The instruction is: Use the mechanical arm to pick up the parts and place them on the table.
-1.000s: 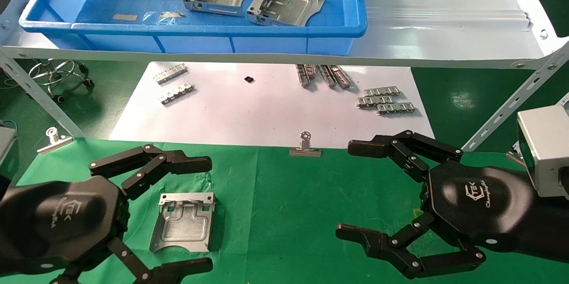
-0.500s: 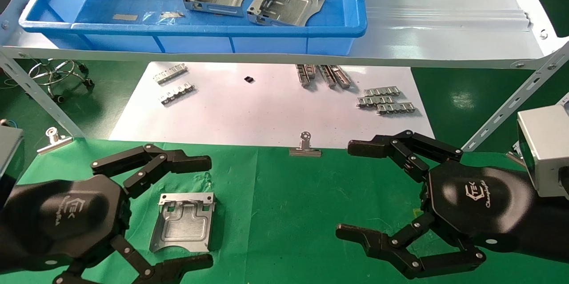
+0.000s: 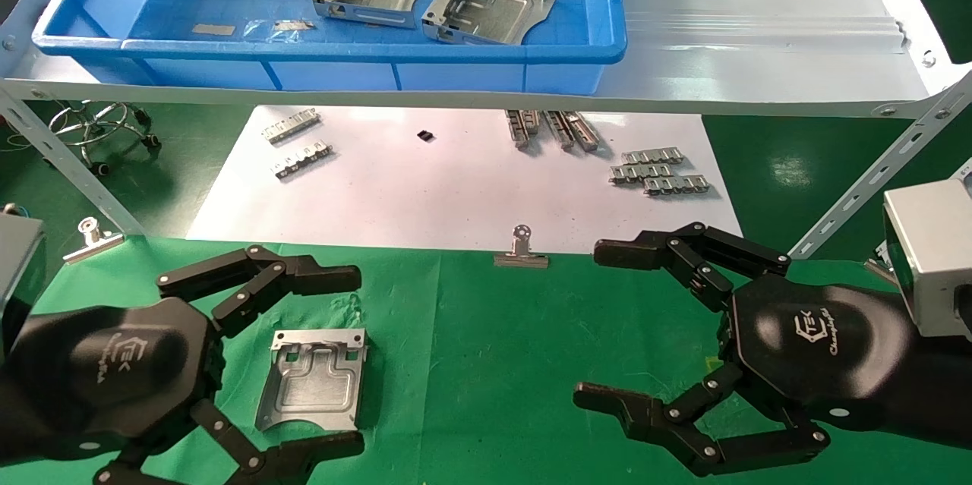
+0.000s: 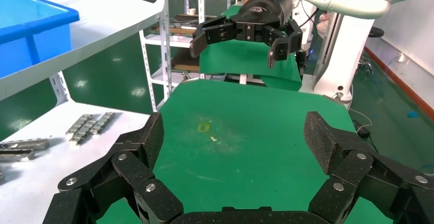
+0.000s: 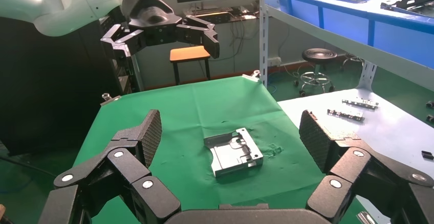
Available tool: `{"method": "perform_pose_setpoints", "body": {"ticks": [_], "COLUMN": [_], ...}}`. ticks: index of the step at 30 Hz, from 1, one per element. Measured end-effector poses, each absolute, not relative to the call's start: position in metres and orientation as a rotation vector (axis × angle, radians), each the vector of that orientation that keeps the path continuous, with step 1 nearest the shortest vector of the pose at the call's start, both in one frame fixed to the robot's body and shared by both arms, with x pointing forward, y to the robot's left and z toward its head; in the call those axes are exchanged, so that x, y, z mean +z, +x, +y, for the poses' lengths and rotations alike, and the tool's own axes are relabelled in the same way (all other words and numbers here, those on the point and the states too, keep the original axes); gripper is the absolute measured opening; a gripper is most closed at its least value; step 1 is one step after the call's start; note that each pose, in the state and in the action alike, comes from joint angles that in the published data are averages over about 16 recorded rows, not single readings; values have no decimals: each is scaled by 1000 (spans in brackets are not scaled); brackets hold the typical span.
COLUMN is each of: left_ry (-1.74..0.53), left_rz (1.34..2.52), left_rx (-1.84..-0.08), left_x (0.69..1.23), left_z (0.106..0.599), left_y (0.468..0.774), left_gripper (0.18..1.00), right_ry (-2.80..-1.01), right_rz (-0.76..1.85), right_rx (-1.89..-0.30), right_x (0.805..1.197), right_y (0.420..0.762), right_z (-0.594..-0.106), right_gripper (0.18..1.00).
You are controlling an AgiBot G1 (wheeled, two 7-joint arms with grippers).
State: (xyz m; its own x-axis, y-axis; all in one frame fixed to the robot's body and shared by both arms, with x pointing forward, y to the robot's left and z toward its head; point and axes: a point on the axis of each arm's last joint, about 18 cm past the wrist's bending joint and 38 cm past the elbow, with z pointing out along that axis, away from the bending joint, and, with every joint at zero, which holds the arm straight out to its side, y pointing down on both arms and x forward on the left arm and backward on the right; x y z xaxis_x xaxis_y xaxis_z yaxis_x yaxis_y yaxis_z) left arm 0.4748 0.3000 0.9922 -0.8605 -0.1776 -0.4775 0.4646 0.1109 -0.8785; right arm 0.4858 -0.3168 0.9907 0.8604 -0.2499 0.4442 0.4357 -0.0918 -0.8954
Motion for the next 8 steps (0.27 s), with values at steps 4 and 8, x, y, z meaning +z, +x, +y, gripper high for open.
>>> {"method": "perform_pose_setpoints", "body": {"ticks": [4,8], "left_ry": [278,278], "left_rz": [1924,1924], "left_rx": [-1799,-1799], "left_x": [992,992], "left_z": [300,300], "left_y": [475,475], "left_gripper": [1001,1001], "right_ry": [-1562,-1562], "right_rz": [-151,-151], "right_rx": [-576,-576], "right_x": [991,991], "right_y": [486,486], "right_z": [-317,-317], "right_gripper": [1001,1001]}}
